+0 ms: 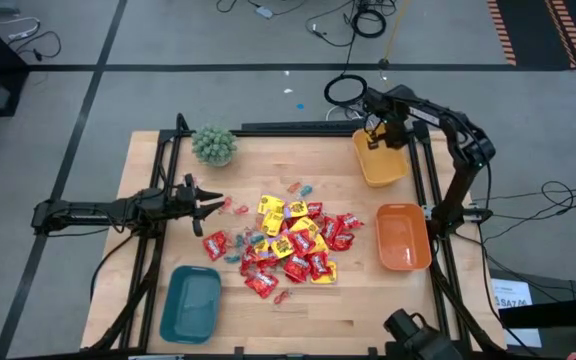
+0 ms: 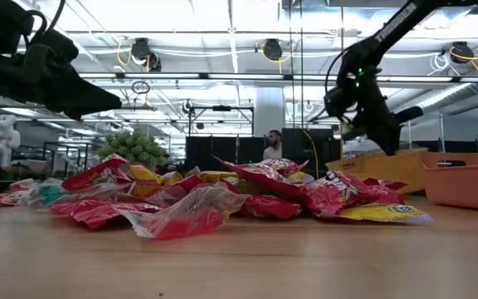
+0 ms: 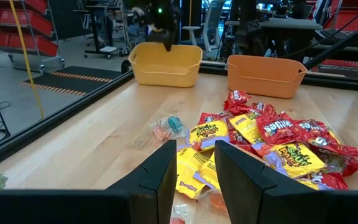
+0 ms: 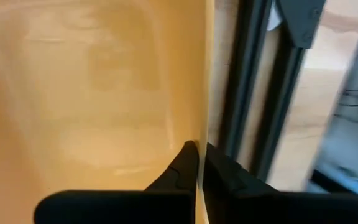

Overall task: Sort candy
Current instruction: Move the yellow bin to the center

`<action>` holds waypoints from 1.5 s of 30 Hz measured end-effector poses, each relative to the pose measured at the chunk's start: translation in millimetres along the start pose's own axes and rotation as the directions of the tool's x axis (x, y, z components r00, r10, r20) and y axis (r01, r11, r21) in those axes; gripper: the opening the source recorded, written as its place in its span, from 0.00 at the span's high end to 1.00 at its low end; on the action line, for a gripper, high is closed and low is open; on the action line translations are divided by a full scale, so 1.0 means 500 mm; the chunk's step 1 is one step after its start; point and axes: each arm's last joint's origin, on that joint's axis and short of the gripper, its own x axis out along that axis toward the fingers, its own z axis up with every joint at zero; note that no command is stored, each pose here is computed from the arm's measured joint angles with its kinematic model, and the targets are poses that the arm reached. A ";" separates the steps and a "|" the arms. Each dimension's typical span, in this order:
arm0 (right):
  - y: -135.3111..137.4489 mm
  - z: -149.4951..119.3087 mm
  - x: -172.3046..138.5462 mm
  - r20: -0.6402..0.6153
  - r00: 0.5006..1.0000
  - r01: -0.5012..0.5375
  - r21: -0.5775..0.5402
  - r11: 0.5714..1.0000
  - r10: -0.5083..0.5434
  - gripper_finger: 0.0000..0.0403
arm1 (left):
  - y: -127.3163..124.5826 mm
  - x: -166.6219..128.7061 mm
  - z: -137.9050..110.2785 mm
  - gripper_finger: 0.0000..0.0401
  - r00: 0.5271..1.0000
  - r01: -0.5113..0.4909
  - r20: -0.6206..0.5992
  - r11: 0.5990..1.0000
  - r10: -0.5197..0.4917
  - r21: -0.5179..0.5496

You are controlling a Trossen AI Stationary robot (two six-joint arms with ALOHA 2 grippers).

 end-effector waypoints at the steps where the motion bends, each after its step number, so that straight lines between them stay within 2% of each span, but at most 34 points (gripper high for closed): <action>1: -0.001 -0.003 -0.008 0.004 0.999 -0.035 0.028 0.999 0.034 1.00 | 0.000 0.000 0.000 0.70 1.000 0.000 0.000 1.000 0.000 0.000; 4: 0.002 -0.015 -0.028 0.011 0.994 -0.113 0.091 0.989 0.112 1.00 | 0.000 0.000 0.000 0.70 1.000 0.000 0.000 1.000 0.000 0.000; 7: 0.024 -0.028 -0.036 0.005 0.988 -0.157 0.097 0.983 0.157 1.00 | 0.000 0.000 0.000 0.70 1.000 0.000 0.000 1.000 0.000 0.000; 10: 0.056 -0.041 -0.036 0.005 0.984 -0.176 0.090 0.980 0.176 1.00 | 0.000 0.000 0.000 0.70 1.000 0.000 0.000 1.000 0.000 0.000; 17: 0.143 -0.055 -0.033 0.039 0.944 -0.330 0.097 0.939 0.327 1.00 | 0.000 0.000 0.000 0.70 1.000 0.000 0.000 1.000 0.000 0.000; 22: 0.164 -0.063 -0.023 0.028 0.950 -0.313 0.116 0.942 0.312 1.00 | 0.000 0.000 0.000 0.70 1.000 0.000 0.000 1.000 0.000 0.000; 26: 0.174 -0.060 -0.027 0.062 0.936 -0.352 0.097 0.931 0.348 1.00 | 0.000 0.000 0.000 0.70 1.000 0.000 0.000 1.000 0.000 0.000; 32: 0.176 -0.062 -0.028 0.062 0.935 -0.352 0.083 0.932 0.348 1.00 | 0.000 0.000 0.000 0.70 1.000 0.000 0.000 1.000 0.000 0.000; 37: 0.177 -0.060 -0.029 0.072 0.931 -0.359 0.016 0.933 0.357 0.99 | 0.000 0.000 0.000 0.70 1.000 0.000 0.000 1.000 0.000 0.000; 45: 0.179 -0.061 -0.029 0.069 0.929 -0.367 0.059 0.929 0.363 0.93 | 0.000 0.000 0.000 0.70 1.000 0.000 0.000 1.000 0.000 0.000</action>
